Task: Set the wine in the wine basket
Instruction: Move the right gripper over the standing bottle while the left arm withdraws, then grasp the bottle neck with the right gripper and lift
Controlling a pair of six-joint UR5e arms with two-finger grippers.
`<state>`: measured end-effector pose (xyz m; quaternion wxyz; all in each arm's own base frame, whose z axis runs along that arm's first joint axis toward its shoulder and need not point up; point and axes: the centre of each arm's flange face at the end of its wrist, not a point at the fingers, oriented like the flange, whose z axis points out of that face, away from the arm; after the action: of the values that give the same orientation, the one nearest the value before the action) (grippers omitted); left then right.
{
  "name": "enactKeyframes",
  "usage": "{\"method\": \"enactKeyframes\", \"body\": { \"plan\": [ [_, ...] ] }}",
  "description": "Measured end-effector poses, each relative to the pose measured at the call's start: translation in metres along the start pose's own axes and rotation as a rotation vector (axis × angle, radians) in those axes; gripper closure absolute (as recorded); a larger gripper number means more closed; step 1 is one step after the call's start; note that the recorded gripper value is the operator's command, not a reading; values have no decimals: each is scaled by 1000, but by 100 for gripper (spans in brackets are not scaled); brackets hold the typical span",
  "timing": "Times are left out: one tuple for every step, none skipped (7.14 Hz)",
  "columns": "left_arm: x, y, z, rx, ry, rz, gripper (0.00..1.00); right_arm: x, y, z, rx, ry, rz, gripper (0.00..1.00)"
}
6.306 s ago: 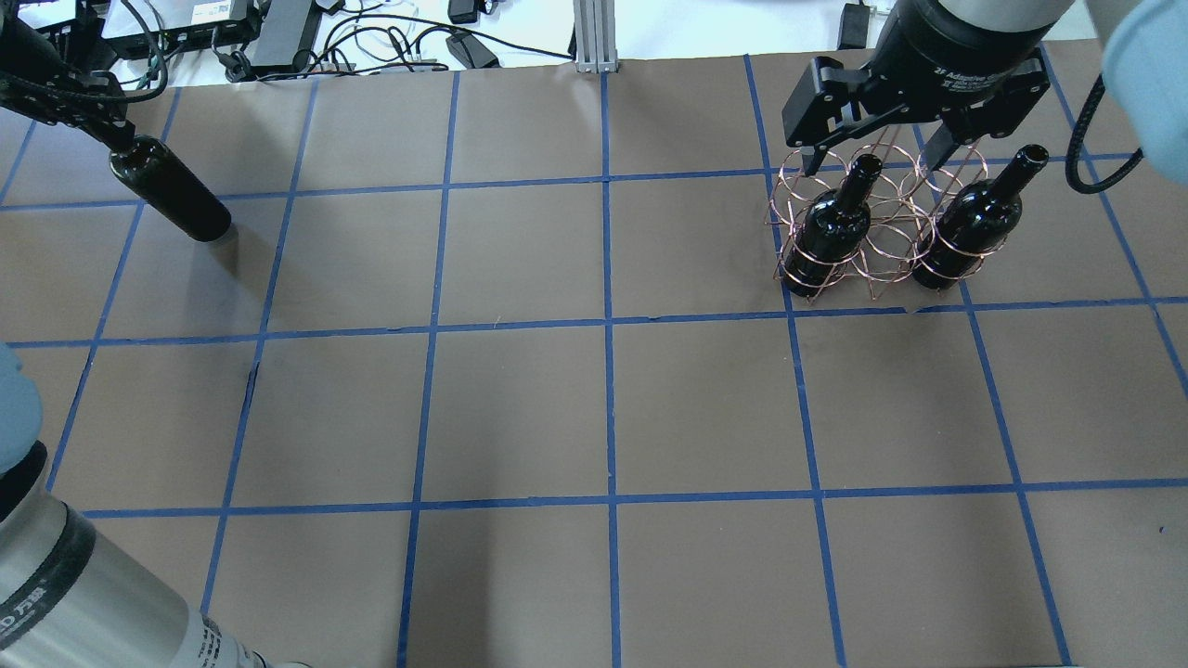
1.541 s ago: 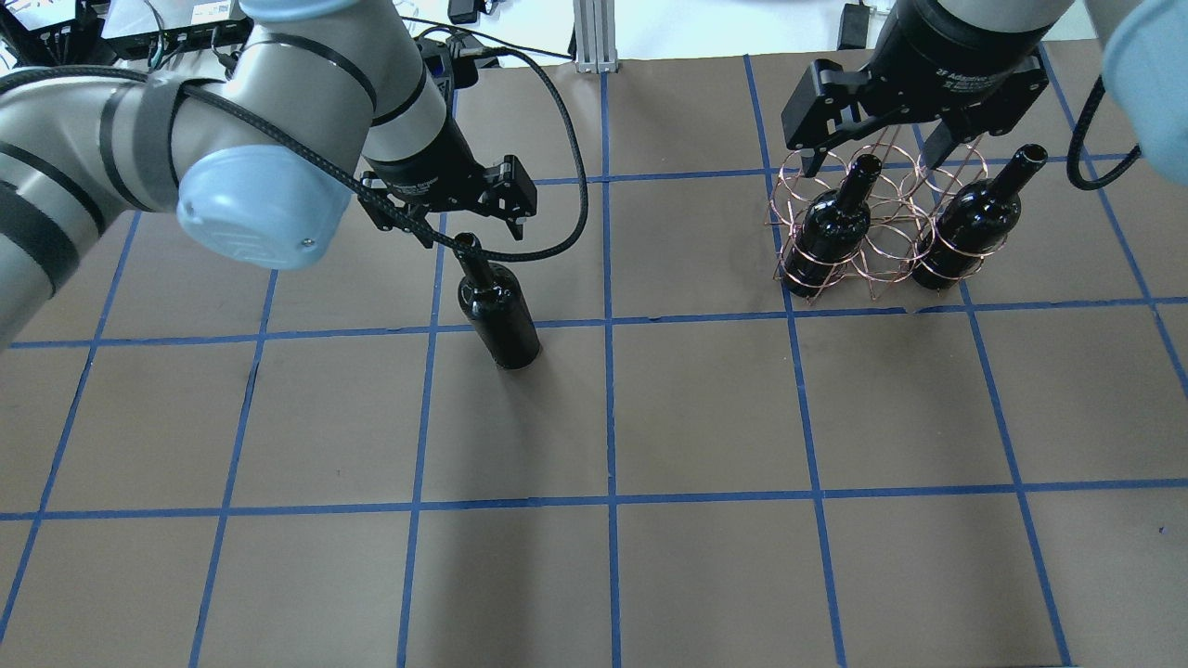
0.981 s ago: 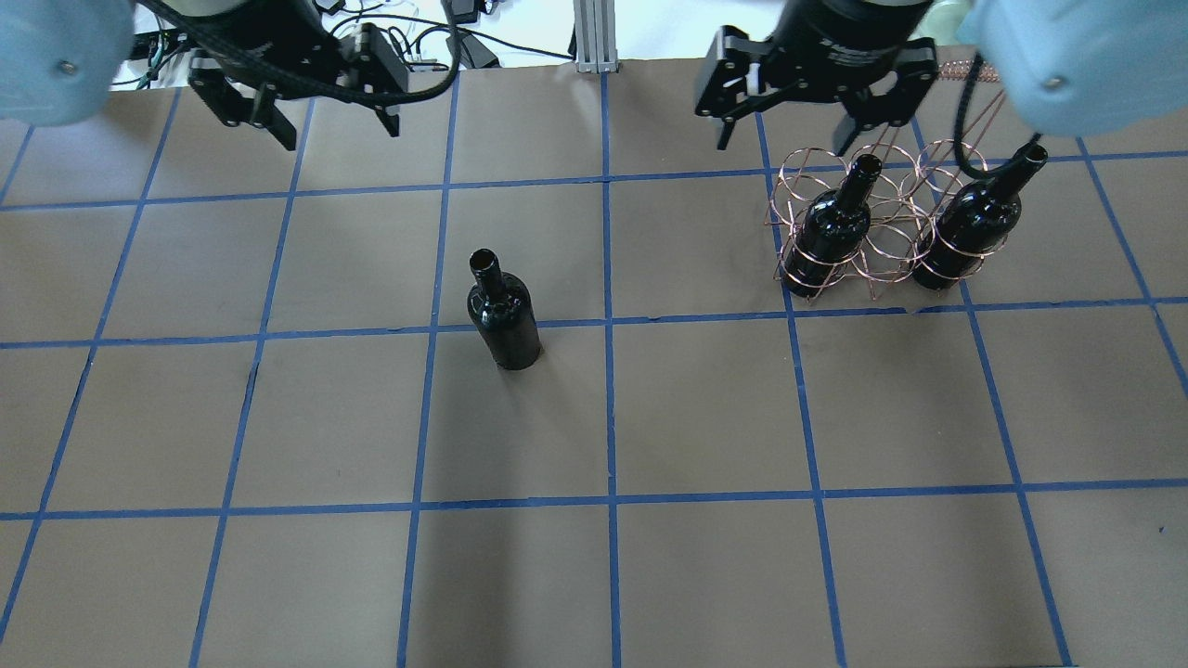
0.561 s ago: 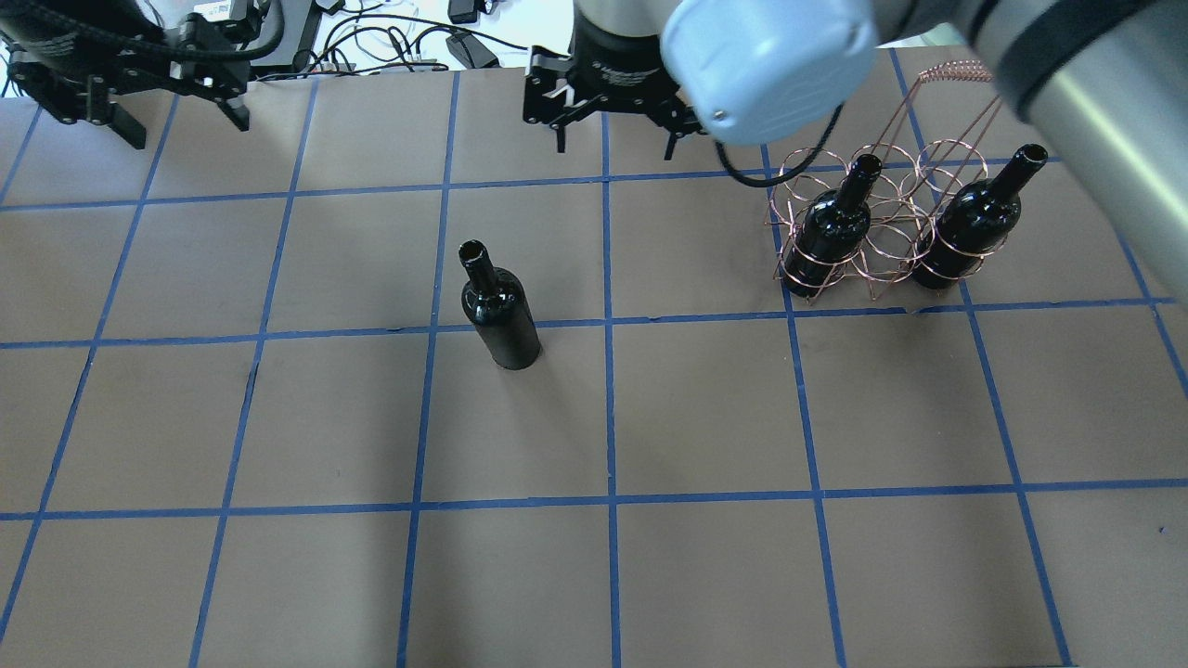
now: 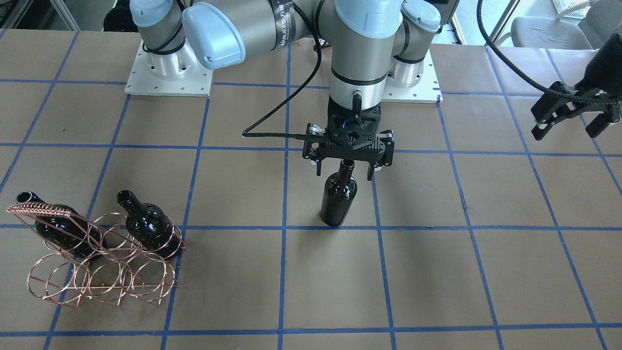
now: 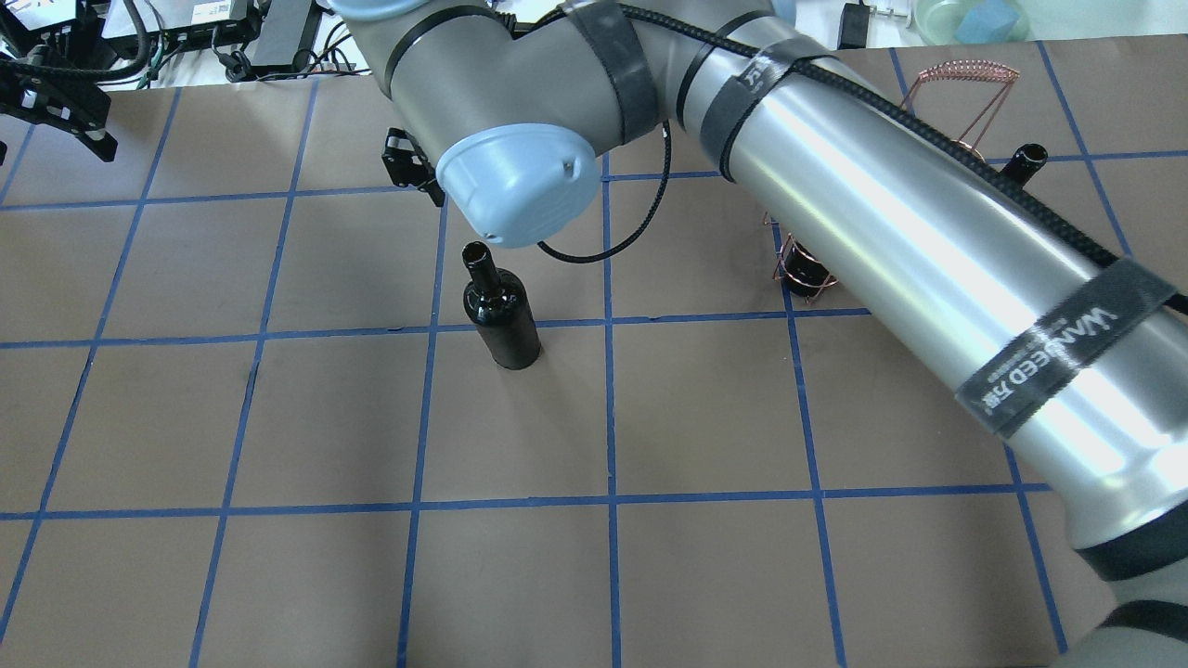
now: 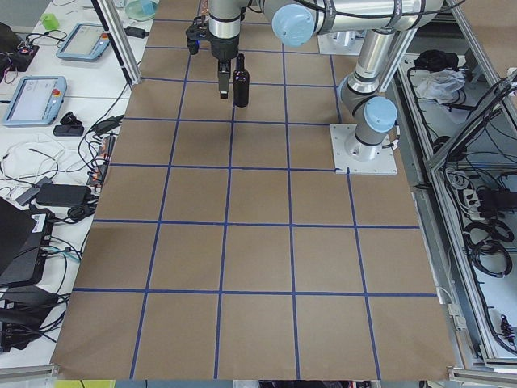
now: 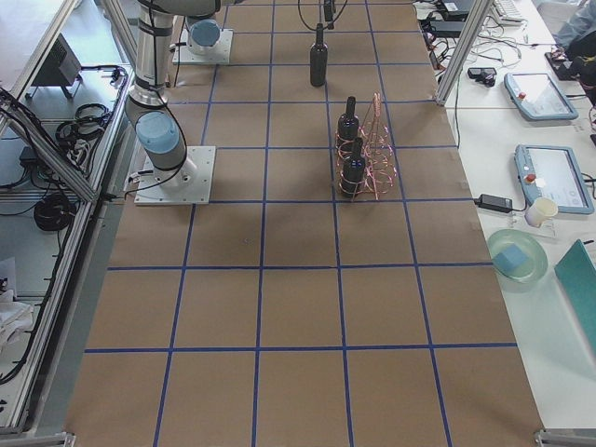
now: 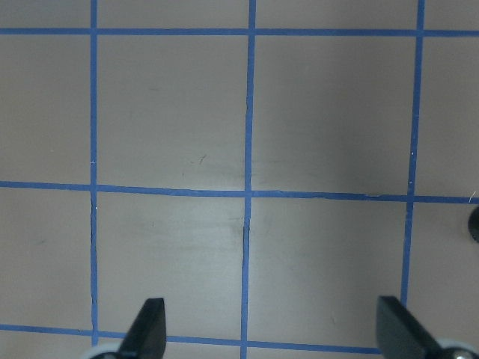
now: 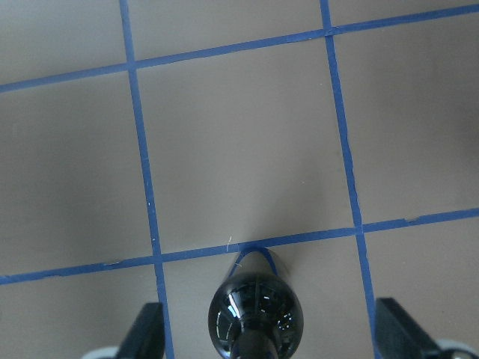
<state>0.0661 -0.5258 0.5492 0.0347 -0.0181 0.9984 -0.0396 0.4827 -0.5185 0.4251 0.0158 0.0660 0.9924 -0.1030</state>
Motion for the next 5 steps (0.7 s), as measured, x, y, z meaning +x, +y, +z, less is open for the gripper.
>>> {"method": "enactKeyframes", "body": {
  "plan": [
    [0,4,-3,-3,-1,2,0,-9,7,10,-2,20,-28,4],
    [0,7,-7,-1,-2,3,0,-14,12,18,-13,30,-69,22],
    [1,10,-10,1,-3,4,0,-16,17,24,-27,36,-101,26],
    [1,13,-14,3,-3,5,0,-17,21,28,-42,44,-118,42],
    [2,14,-15,5,-2,6,0,-17,26,30,-57,55,-128,55]
  ]
}}
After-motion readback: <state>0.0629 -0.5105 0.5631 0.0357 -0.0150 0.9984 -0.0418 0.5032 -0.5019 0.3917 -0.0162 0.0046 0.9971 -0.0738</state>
